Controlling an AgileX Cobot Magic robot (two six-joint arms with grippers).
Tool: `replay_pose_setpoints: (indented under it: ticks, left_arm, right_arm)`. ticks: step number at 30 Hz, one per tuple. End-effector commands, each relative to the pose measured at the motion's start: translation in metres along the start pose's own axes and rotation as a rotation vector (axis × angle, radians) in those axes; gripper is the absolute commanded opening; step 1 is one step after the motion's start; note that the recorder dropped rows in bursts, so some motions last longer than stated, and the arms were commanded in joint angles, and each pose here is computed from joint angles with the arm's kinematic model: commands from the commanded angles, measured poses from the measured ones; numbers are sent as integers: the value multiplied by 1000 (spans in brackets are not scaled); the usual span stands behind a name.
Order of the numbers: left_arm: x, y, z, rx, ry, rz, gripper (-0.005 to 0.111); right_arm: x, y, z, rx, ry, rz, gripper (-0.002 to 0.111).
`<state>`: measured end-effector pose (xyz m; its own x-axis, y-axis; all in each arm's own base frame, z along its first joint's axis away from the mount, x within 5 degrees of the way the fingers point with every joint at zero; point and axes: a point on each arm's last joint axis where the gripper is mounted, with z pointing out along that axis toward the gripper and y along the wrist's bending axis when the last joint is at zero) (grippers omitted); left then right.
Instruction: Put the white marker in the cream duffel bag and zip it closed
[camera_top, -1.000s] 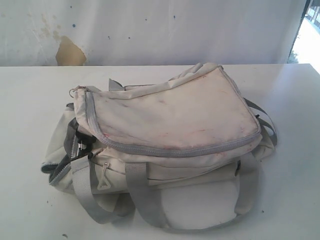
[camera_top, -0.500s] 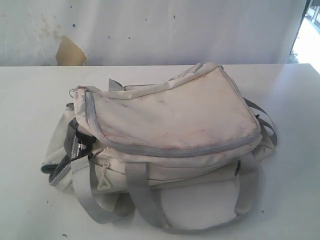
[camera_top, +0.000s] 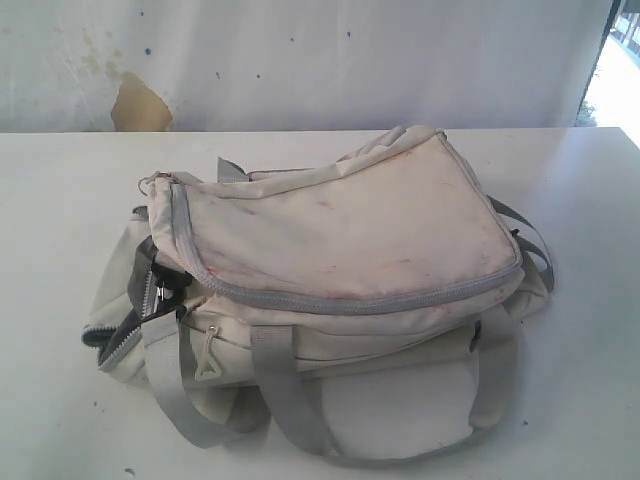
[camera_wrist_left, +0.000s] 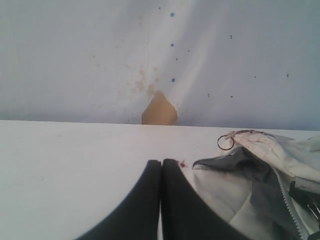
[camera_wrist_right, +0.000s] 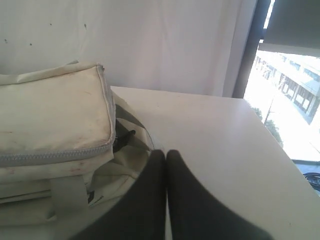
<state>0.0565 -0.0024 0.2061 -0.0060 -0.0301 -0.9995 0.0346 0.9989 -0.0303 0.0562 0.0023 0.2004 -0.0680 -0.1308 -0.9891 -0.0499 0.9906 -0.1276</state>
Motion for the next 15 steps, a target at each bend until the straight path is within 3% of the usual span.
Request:
replay_pose_setpoints:
  ticks: [1,15]
  left_arm:
    - [2,0,0,0,12,30,0]
    - [3,0,0,1,16,22,0]
  right_arm:
    - [3,1,0,-5,10,8,0]
    - [3,1,0,-4,8,8,0]
